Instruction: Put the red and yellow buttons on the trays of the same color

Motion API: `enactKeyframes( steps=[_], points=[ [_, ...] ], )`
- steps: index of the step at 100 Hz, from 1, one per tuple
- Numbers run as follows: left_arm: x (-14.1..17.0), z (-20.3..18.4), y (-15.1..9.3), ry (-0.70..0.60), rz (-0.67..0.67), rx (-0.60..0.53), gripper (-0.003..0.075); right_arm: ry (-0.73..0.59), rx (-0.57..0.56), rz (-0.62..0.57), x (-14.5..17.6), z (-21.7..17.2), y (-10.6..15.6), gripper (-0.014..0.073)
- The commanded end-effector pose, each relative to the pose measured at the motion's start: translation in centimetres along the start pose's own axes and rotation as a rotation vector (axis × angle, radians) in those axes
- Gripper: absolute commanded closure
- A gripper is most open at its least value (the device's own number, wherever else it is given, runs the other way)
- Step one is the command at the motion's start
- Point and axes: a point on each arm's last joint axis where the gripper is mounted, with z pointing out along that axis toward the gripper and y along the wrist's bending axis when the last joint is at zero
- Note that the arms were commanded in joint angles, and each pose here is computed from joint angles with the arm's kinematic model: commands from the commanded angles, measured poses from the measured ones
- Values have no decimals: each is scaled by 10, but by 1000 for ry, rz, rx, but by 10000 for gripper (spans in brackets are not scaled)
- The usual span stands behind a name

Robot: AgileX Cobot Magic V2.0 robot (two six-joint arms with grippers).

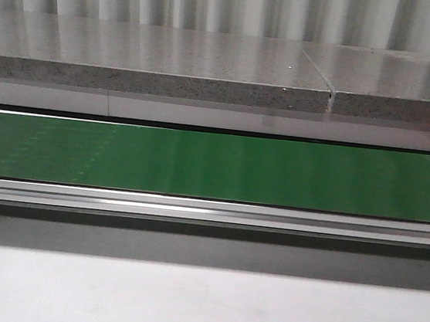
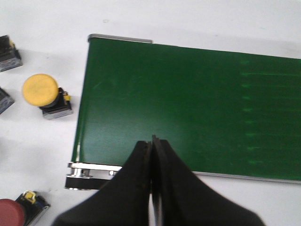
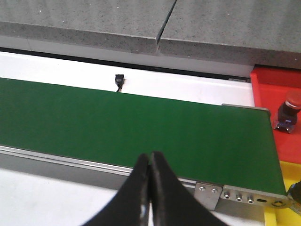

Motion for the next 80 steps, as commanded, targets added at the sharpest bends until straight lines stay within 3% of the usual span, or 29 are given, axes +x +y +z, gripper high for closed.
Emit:
enactKeyframes(
  steps=[1, 7, 20, 26, 56, 80],
  points=[
    [-16, -4, 11, -64, -53, -28, 628, -91, 4, -20, -14, -3, 0, 662],
    [-19, -2, 20, -57, -81, -53, 533, -91, 4, -20, -14, -3, 0, 662],
    [-20, 1, 43, -45, -130, -123, 248, -91, 4, -20, -14, -3, 0, 662],
    [-19, 2, 54, -33, -167, -151, 164, -91, 4, -20, -14, -3, 0, 662],
    [-7, 5, 101, 72, -334, -250, 176, -91, 4, -20, -14, -3, 0, 662],
    [-15, 20, 134, 247, -428, -255, 176, -91, 4, -20, -14, -3, 0, 662]
  ],
)
